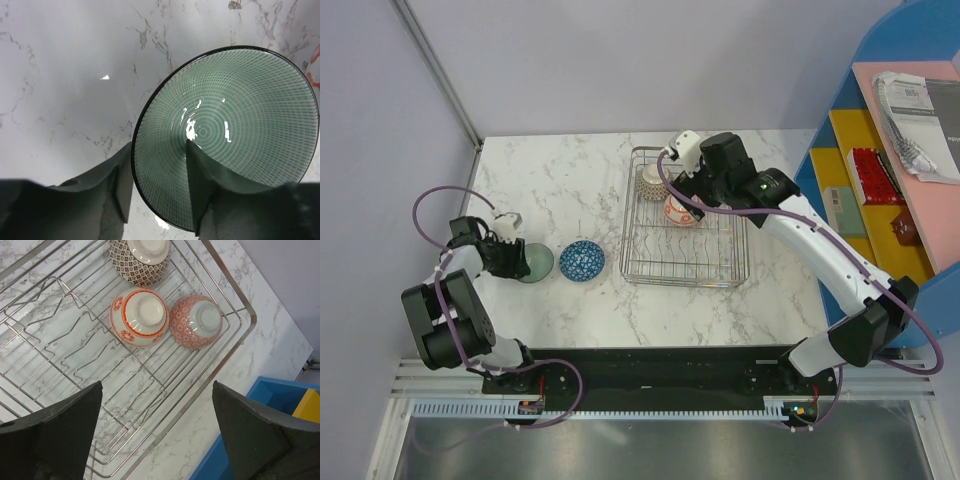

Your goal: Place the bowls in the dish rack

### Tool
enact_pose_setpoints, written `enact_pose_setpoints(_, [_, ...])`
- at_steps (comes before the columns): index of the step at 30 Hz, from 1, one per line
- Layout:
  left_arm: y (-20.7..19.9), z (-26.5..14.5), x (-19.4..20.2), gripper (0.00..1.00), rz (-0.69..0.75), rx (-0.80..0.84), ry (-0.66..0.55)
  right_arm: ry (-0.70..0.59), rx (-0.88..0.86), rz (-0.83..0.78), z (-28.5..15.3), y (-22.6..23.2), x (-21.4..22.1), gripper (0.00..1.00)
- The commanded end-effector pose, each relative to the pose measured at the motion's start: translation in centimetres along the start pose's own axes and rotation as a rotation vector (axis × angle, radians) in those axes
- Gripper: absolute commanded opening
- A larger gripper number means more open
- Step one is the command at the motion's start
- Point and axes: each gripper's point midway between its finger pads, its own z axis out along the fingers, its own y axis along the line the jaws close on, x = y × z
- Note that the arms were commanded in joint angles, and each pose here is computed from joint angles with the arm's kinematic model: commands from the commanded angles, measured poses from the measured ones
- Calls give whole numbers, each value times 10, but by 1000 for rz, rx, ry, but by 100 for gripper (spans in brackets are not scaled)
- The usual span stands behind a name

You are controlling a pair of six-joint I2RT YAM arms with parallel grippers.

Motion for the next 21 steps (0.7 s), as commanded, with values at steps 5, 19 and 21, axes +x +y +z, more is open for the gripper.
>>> enact_pose_setpoints(5, [9, 1, -10, 23, 58, -2, -17, 5, 100, 42, -6, -27, 6, 98])
enact_pose_setpoints(19, [-1, -58, -86, 2, 102, 5, -180, -93, -82, 33, -22, 2, -13, 98])
enact_pose_setpoints(21, [-10, -74, -104, 2, 90, 36, -213, -105, -122, -2, -26, 12, -17, 98])
